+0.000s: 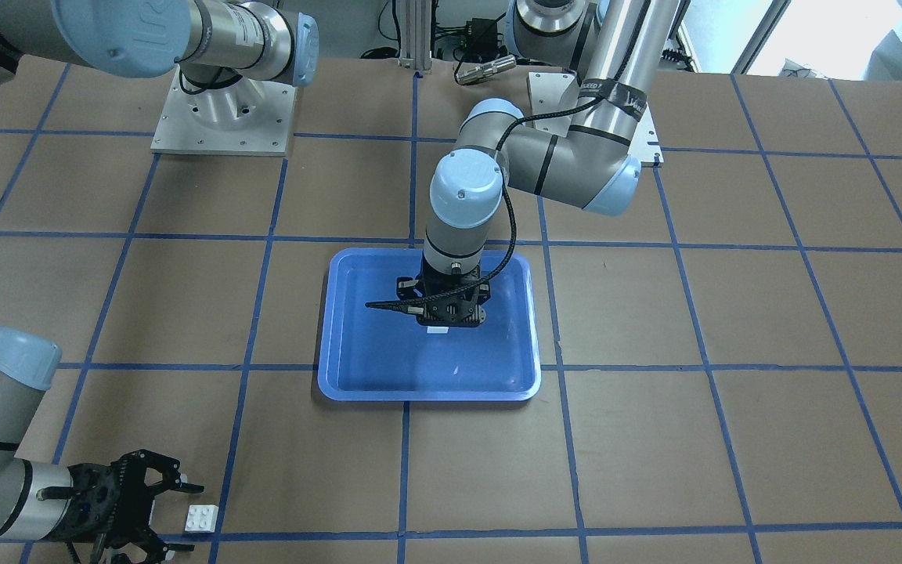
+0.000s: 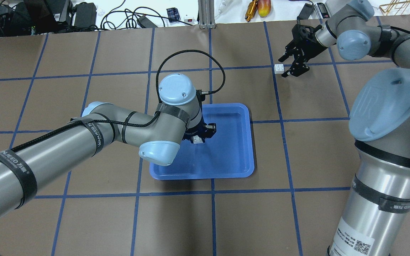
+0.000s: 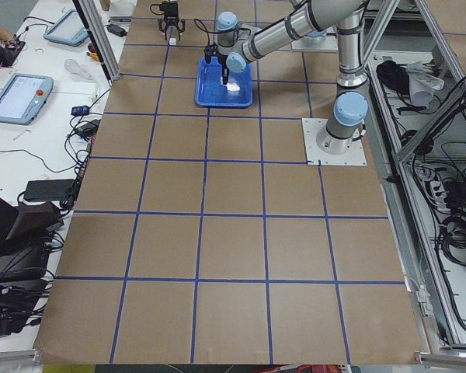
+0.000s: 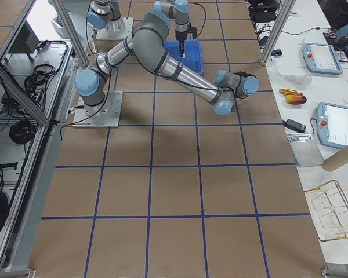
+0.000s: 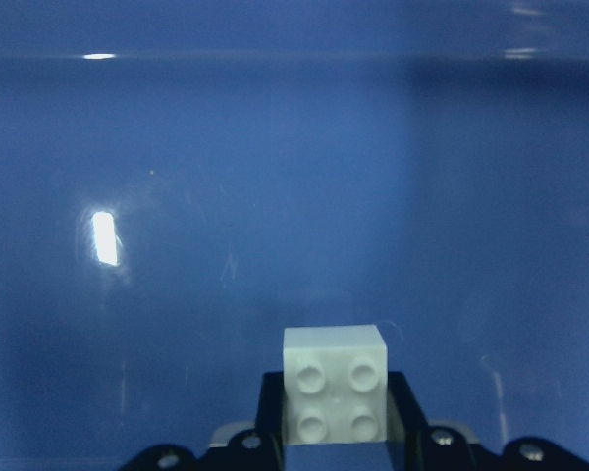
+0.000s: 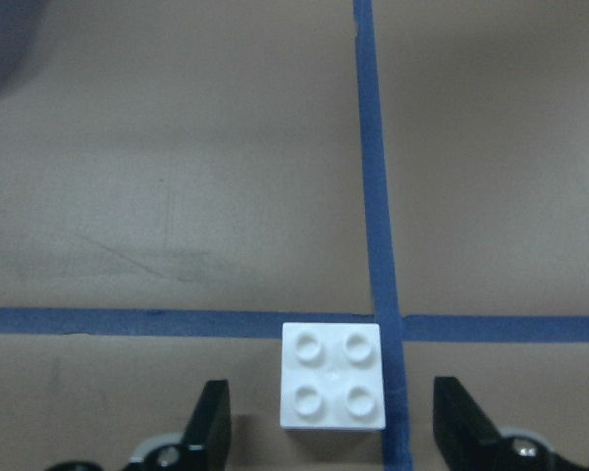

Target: Assemble white blocks and place on blue tray

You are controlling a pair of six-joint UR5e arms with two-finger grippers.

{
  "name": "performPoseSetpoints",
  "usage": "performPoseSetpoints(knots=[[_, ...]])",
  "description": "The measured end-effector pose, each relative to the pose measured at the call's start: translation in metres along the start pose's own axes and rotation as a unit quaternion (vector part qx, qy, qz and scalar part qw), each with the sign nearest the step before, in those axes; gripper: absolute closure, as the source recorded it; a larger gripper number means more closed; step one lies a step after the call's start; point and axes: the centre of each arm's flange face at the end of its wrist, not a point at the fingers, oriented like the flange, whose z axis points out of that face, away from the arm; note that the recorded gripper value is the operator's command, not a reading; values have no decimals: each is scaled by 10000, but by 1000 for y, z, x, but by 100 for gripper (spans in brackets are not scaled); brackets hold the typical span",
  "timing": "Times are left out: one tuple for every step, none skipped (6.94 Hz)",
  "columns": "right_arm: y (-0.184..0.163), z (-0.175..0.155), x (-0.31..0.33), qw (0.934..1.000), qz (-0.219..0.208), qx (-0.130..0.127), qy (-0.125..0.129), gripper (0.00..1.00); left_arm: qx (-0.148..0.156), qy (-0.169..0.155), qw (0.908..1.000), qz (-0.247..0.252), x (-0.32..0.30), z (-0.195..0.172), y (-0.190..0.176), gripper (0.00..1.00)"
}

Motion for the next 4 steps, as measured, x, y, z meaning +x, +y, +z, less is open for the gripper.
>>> performPoseSetpoints(knots=[[0, 0, 0, 10000, 7, -20, -6, 82, -11, -11, 10000, -9, -5, 1, -2, 79], [1, 0, -1, 10000, 10, -92, -31, 100, -46, -20, 10000, 21, -8, 3, -1, 75], [1, -2, 0, 9997, -4, -229, -67, 100, -88, -25, 10000, 36, -9, 7, 1, 60], [-1, -4, 0, 9993, -5, -346, -138, 100, -110, -30, 9999, 44, -10, 9, 2, 40]])
